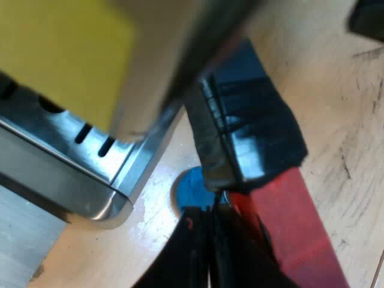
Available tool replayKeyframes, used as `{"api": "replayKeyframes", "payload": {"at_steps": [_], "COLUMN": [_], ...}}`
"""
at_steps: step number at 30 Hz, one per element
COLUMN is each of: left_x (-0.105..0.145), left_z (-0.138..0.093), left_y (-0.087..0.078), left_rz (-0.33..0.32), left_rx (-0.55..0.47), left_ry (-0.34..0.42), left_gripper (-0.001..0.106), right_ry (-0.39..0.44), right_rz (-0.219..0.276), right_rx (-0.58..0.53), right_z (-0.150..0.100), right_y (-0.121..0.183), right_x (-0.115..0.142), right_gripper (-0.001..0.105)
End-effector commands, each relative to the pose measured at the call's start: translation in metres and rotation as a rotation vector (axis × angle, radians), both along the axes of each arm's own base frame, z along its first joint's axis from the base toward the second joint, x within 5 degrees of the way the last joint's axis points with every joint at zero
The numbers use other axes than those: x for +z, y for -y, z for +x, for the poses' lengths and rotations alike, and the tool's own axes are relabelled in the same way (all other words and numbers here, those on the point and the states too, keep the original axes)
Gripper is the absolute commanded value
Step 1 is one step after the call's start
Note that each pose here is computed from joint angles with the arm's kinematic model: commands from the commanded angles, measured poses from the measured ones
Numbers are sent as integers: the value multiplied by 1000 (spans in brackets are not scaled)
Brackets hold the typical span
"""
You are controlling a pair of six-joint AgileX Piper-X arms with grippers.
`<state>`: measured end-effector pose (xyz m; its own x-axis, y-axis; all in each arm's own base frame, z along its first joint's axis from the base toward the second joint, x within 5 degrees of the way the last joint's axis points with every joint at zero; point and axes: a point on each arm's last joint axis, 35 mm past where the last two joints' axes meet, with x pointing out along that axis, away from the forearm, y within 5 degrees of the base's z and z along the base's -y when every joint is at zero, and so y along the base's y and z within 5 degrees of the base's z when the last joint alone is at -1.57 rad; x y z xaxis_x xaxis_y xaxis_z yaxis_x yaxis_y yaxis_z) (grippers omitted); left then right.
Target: Put the handle in the coffee machine
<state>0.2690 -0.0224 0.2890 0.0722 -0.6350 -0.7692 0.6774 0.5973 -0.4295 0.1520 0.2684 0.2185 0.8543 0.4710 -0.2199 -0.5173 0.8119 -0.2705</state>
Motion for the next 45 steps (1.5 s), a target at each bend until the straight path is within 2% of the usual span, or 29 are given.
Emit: {"api": "replayKeyframes", "payload": {"at_steps": [1, 11, 17, 19, 21, 26, 29, 33, 42, 45], "left_x": [10, 12, 12, 11, 11, 14, 23, 32, 28, 25], "left_z": [-7, -10, -15, -17, -18, -23, -30, -32, -39, -45], "left_y": [1, 3, 18, 32, 37, 48, 54, 55, 53, 52], "left_rz": [1, 19, 26, 59, 59, 57, 54, 35, 29, 24], "left_rx": [9, 30, -18, -49, -54, -75, -55, 34, 110, 124], "left_ry": [15, -5, -25, -40, -52, -54, -39, -41, -101, -94], "left_gripper": [1, 1, 1, 1, 1, 1, 1, 1, 1, 1], "right_ry": [-10, 14, 24, 30, 37, 67, 62, 61, 62, 63], "right_rz": [1, 53, 67, 71, 84, 49, 36, 34, 34, 33], "right_rx": [51, 62, 63, 63, 63, 73, 73, 72, 69, 64], "right_z": [-6, -20, -27, -29, -31, -34, -37, -37, -37, -37], "right_y": [6, 34, 49, 54, 58, 65, 70, 72, 72, 72], "right_x": [16, 59, 76, 81, 86, 94, 97, 98, 98, 98], "right_gripper": [39, 39, 39, 39, 39, 39, 39, 39, 39, 39]}}
